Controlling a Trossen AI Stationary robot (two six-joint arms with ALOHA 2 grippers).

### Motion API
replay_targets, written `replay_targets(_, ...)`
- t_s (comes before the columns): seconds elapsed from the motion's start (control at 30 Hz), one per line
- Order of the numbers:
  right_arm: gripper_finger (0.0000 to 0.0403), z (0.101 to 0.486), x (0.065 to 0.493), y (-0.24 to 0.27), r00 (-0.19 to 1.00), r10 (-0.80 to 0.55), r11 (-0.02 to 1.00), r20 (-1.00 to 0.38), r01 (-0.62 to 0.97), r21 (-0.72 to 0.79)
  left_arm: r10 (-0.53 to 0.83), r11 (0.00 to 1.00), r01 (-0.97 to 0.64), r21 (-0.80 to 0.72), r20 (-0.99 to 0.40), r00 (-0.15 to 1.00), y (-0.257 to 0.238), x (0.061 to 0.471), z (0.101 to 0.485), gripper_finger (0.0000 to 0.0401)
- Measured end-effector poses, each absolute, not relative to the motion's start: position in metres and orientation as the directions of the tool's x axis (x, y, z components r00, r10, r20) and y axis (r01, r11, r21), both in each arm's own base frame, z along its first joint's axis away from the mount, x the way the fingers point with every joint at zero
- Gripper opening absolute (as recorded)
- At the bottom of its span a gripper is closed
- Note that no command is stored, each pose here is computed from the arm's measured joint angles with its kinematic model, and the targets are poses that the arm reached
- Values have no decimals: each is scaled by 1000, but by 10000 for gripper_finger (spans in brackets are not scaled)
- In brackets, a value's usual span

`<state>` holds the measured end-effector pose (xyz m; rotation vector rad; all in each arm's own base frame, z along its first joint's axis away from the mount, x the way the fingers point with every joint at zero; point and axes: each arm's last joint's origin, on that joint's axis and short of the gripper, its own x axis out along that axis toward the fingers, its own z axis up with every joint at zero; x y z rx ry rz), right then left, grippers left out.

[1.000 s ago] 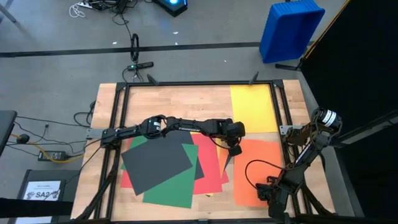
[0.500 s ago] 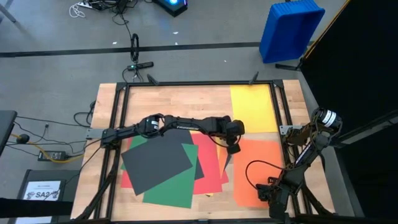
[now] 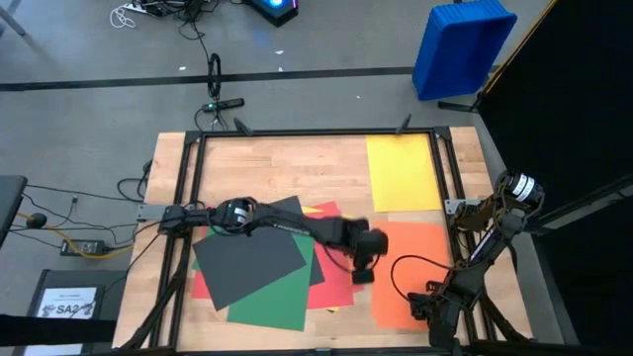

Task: Organize paper
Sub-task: Stack the orange colored paper on top of the orange colored paper

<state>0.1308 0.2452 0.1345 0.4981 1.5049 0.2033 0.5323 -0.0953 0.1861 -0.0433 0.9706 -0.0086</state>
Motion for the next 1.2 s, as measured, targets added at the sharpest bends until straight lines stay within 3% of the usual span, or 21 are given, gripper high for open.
replay_targets(0.4, 0, 171, 122, 224, 167, 392, 879, -905, 221, 422, -8, 996, -72, -60, -818, 575, -126, 531, 171, 0)
replay_targets(0.53, 0, 181, 107, 199, 107, 243, 901, -964, 343, 265, -2, 995, -84, -61, -819, 574, -125, 531, 171, 0)
replay_targets(0.7, 0, 187, 85, 179, -64, 106, 897, -992, 438, 68, -3, 995, -82, -61, -821, 571, -125, 530, 171, 0)
replay_targets(0.87, 0, 179, 77, 182, -138, 120, 883, -983, 468, 42, -25, 994, -71, -79, -826, 563, -126, 531, 166, 0)
replay_targets(1.2, 0, 155, 81, 198, -156, 90, 878, -984, 478, 5, -77, 990, -61, -129, -841, 536, -128, 531, 160, 0)
